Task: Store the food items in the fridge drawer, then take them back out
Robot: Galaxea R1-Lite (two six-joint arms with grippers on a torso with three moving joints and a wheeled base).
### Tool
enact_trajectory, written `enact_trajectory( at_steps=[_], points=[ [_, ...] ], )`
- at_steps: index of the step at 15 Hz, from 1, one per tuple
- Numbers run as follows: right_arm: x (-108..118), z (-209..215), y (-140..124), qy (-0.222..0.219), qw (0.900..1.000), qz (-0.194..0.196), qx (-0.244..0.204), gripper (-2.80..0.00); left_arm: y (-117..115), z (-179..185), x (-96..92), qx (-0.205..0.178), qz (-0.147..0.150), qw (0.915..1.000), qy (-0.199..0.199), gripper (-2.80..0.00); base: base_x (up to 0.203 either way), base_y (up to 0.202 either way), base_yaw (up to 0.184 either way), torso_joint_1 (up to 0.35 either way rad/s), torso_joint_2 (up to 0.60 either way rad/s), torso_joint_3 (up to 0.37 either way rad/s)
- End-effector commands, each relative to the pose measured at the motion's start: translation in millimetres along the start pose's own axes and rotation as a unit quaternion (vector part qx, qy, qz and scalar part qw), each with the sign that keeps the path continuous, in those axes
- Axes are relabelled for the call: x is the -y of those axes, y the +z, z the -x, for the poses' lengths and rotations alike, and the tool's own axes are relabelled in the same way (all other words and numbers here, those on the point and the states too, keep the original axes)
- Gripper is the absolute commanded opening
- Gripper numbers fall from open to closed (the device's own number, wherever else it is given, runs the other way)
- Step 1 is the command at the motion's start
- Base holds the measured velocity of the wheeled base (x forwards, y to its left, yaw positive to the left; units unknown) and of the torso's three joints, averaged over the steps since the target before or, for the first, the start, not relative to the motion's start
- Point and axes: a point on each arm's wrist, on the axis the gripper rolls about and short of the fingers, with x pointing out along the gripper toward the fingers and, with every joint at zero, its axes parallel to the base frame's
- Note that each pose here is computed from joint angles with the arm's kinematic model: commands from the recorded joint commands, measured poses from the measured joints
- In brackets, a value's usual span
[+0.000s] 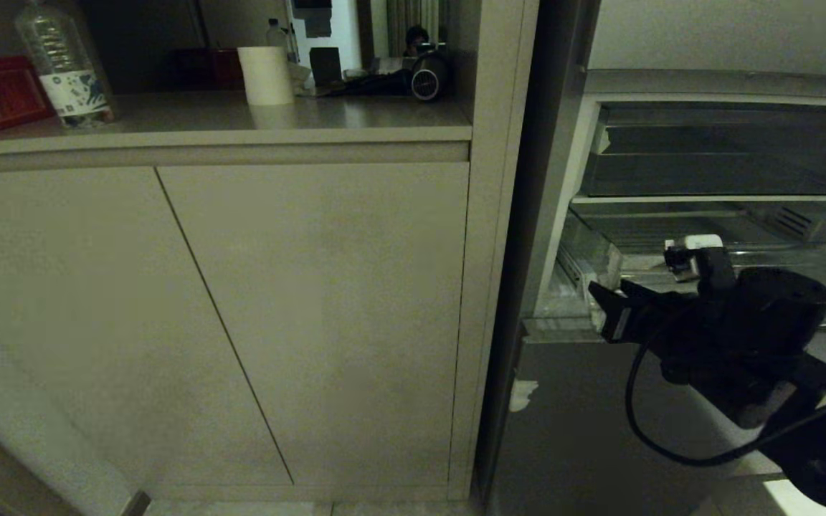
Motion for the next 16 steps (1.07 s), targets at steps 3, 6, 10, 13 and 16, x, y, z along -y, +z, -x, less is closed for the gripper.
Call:
enact_trajectory(
  at_steps=[3,6,10,13,16],
  points=[
    [1,57,5,0.002,1.0,0.0,-0.003,0.0,0,0,0.0,0.0,0.0,1.0,0.0,-2.8,0.0,0.0,0.0,0.0,0.0,0.0],
    [7,94,14,-0.001,1.0,-0.008,0.021,0.0,0,0,0.0,0.0,0.0,1.0,0.0,-2.8,0.0,0.0,0.0,0.0,0.0,0.0],
    [14,116,36,-0.051,0.996,-0.019,0.069,0.0,0,0,0.0,-0.001,0.0,1.0,0.0,-2.8,0.0,0.0,0.0,0.0,0.0,0.0],
    [16,104,60,-0.069,0.995,-0.02,0.071,-2.8,0,0,0.0,0.0,0.0,1.0,0.0,-2.8,0.0,0.0,0.0,0.0,0.0,0.0],
    [20,87,83,-0.092,0.995,-0.013,0.039,-2.8,0,0,0.0,0.0,0.0,1.0,0.0,-2.8,0.0,0.0,0.0,0.0,0.0,0.0]
  ],
)
